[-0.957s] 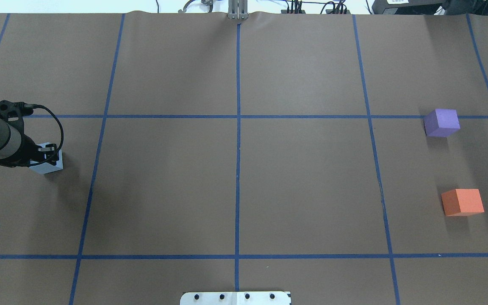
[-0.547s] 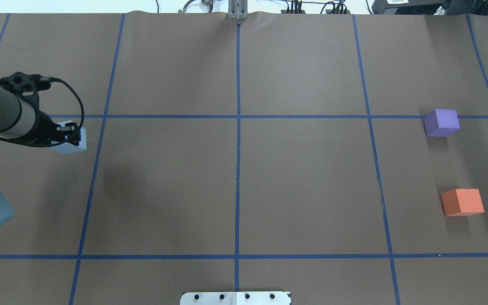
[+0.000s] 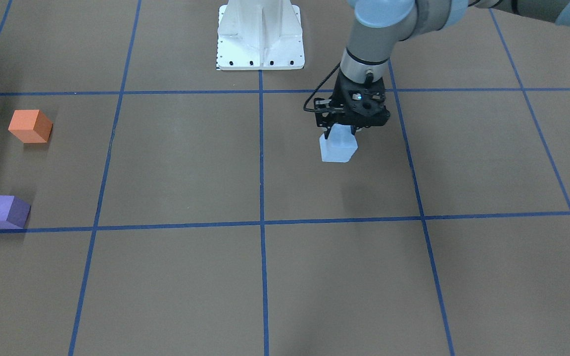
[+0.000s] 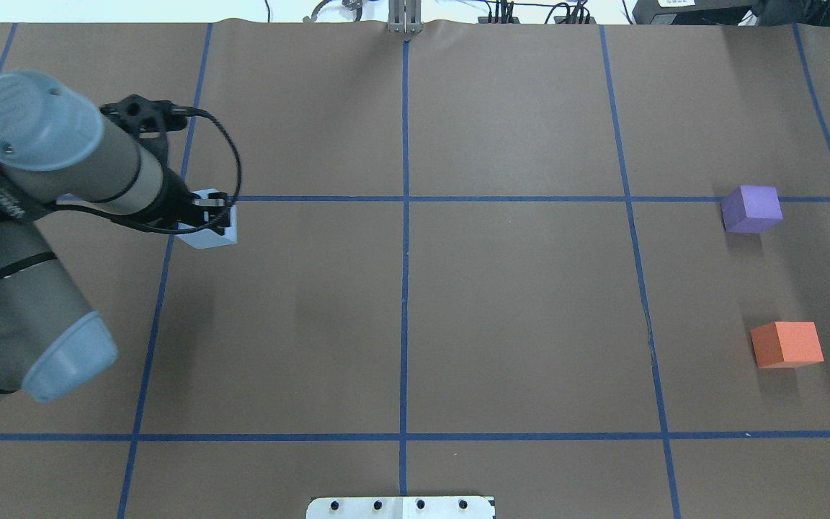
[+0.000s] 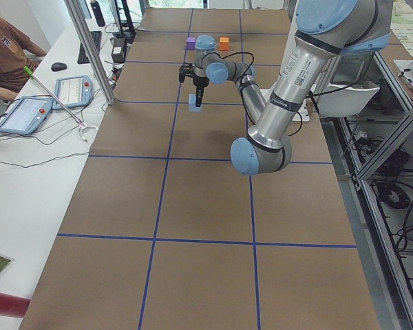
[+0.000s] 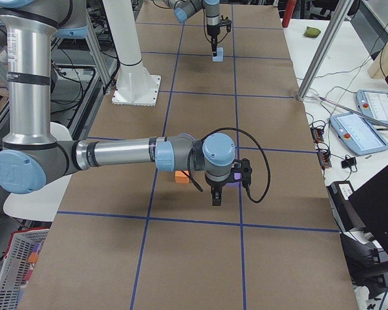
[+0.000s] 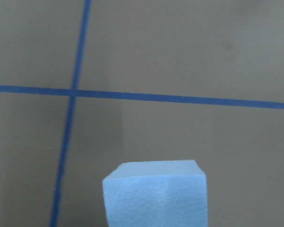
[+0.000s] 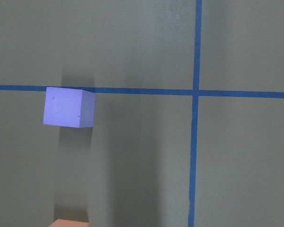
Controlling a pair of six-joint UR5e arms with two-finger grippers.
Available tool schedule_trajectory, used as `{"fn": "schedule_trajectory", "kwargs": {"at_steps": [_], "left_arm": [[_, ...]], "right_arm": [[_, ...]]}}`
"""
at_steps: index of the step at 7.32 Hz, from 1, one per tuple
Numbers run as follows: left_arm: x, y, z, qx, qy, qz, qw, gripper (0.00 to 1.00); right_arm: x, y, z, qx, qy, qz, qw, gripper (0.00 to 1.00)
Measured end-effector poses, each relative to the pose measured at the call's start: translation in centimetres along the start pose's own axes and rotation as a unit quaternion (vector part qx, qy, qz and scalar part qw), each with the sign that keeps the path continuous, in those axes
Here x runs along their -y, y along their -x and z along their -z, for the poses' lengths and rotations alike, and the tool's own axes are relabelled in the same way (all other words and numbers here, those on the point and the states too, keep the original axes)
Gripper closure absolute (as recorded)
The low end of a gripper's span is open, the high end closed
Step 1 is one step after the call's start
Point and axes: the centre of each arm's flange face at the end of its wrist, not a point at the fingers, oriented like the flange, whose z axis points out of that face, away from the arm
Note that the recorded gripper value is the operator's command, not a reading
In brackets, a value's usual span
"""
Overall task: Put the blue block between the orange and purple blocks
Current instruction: 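Carry the light blue cube with the left gripper to the table center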
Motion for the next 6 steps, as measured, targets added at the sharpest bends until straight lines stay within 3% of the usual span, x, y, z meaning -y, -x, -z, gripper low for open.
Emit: {"fn": "schedule_trajectory", "kwargs": {"at_steps": [3, 6], "left_arm": [[2.4, -10.9, -3.9, 0.027, 0.005, -0.013, 0.9995, 1.0], [2.8, -13.1, -9.1, 0.056, 0.029, -0.015, 0.9979, 1.0]], "right_arm": [[1.4, 2.2, -0.1, 0.0, 0.0, -0.009, 1.0, 0.0], [1.8, 4.0, 1.0, 0.003, -0.012, -0.005, 0.9999, 0.0]]}}
